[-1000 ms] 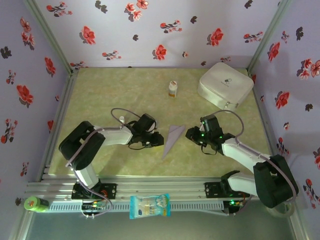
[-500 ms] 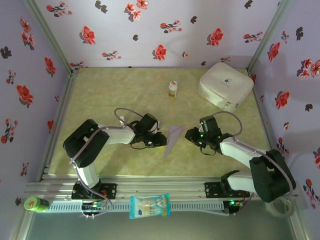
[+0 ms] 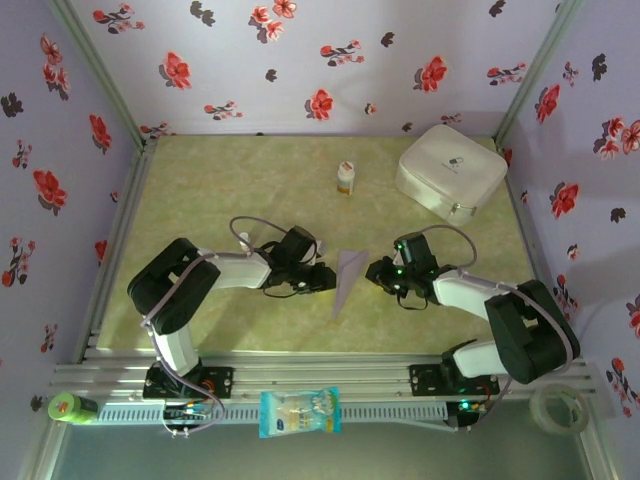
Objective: Fold a paper plane with a square sheet of paper (pick it up from the middle)
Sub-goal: Move the paper plane to the center of the table.
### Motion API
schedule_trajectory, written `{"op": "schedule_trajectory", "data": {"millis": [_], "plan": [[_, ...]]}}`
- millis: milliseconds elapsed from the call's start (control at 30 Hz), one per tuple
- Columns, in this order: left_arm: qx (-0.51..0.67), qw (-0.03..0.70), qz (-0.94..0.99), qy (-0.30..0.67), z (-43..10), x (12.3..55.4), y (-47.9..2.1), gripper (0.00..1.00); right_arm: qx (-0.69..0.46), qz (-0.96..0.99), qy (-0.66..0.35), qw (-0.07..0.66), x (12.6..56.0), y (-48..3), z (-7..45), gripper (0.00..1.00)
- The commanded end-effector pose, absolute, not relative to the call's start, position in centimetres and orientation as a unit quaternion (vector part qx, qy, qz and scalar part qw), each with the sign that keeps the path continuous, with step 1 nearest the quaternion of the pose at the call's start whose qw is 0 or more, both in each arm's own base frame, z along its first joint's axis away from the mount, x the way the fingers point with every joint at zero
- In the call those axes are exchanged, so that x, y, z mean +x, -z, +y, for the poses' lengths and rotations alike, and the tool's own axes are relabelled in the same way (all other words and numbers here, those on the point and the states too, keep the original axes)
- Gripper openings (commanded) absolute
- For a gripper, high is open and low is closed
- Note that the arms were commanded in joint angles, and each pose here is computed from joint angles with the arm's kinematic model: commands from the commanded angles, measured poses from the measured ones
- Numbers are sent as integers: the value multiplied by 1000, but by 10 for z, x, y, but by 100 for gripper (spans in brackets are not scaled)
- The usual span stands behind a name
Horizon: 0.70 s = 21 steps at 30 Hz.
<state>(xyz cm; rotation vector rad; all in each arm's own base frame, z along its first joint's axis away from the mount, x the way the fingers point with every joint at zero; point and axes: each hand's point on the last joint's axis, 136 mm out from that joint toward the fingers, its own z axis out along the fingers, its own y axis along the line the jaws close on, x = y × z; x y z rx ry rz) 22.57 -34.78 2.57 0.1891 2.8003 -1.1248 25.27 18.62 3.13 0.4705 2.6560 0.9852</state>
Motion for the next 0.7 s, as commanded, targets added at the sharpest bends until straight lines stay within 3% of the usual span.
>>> {"op": "schedule_trajectory", "data": {"millis": [0, 667], "plan": [[53, 74, 922, 377, -349, 227, -30, 23, 165, 913, -350, 133, 253, -32, 190, 25], [70, 54, 913, 398, -363, 220, -28, 23, 162, 913, -351, 128, 253, -29, 193, 25]]}}
